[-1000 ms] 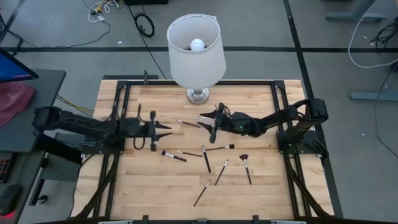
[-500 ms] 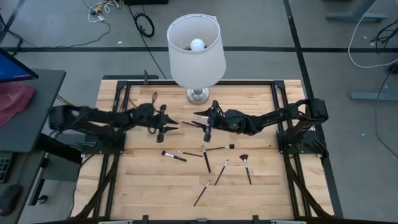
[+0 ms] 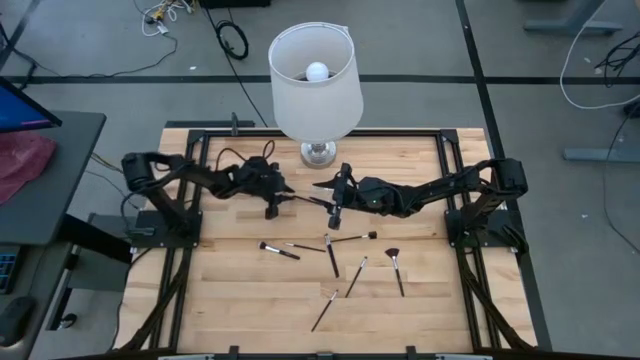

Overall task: Put items in baskets/containers
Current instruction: Put the black eyeshadow brush into the transparent organizer

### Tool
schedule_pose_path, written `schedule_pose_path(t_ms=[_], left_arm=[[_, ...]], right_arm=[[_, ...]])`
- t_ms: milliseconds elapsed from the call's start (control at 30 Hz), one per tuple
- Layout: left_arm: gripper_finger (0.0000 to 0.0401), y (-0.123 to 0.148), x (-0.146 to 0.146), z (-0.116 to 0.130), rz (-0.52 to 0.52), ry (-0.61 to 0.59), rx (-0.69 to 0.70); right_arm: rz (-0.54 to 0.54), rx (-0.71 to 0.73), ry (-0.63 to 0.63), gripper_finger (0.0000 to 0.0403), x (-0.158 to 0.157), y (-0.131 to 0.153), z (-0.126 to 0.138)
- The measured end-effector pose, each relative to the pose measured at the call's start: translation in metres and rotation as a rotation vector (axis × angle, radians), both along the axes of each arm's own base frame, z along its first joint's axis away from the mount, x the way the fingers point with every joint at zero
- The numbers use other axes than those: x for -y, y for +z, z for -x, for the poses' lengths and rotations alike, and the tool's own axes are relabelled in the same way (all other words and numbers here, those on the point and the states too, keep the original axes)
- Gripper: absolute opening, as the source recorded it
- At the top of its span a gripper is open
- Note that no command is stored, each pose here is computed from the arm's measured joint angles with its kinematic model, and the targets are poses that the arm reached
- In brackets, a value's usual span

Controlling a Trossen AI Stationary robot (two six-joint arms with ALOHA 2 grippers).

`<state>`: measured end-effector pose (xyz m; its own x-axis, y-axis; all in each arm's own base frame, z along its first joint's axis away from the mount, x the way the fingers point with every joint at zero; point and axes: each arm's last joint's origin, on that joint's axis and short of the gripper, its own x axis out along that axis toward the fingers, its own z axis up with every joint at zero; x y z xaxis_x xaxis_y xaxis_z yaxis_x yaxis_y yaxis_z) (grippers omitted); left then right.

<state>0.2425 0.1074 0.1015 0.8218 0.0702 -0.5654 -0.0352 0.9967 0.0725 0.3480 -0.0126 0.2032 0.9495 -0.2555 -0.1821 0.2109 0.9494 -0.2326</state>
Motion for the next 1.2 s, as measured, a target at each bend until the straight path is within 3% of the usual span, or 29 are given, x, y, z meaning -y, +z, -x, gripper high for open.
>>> schedule_pose_path(t_ms=[200, 567, 733, 933, 1200], left_arm=[[0.011, -0.018, -0.004, 0.0, 0.023, 0.012, -0.053], [0.011, -0.022, -0.005, -0.002, 0.027, -0.01, -0.015], [0.011, -0.013, -0.007, -0.008, -0.097, -0.039, 0.073], [0.011, -0.014, -0.007, -0.007, -0.196, -0.105, 0.056], [0.011, -0.013, -0.01, -0.008, -0.194, -0.165, 0.054]], right_arm=[[-0.001, -0.005, 0.001, 0.018, 0.0, -0.001, 0.0], [-0.026, -0.001, -0.004, 0.018, 0.0, -0.001, 0.0], [-0.026, -0.002, -0.004, 0.018, 0.0, -0.001, 0.0], [-0.026, -0.029, -0.004, 0.018, 0.0, -0.003, 0.001], [-0.027, -0.038, -0.004, 0.018, 0.0, -0.004, 0.001]])
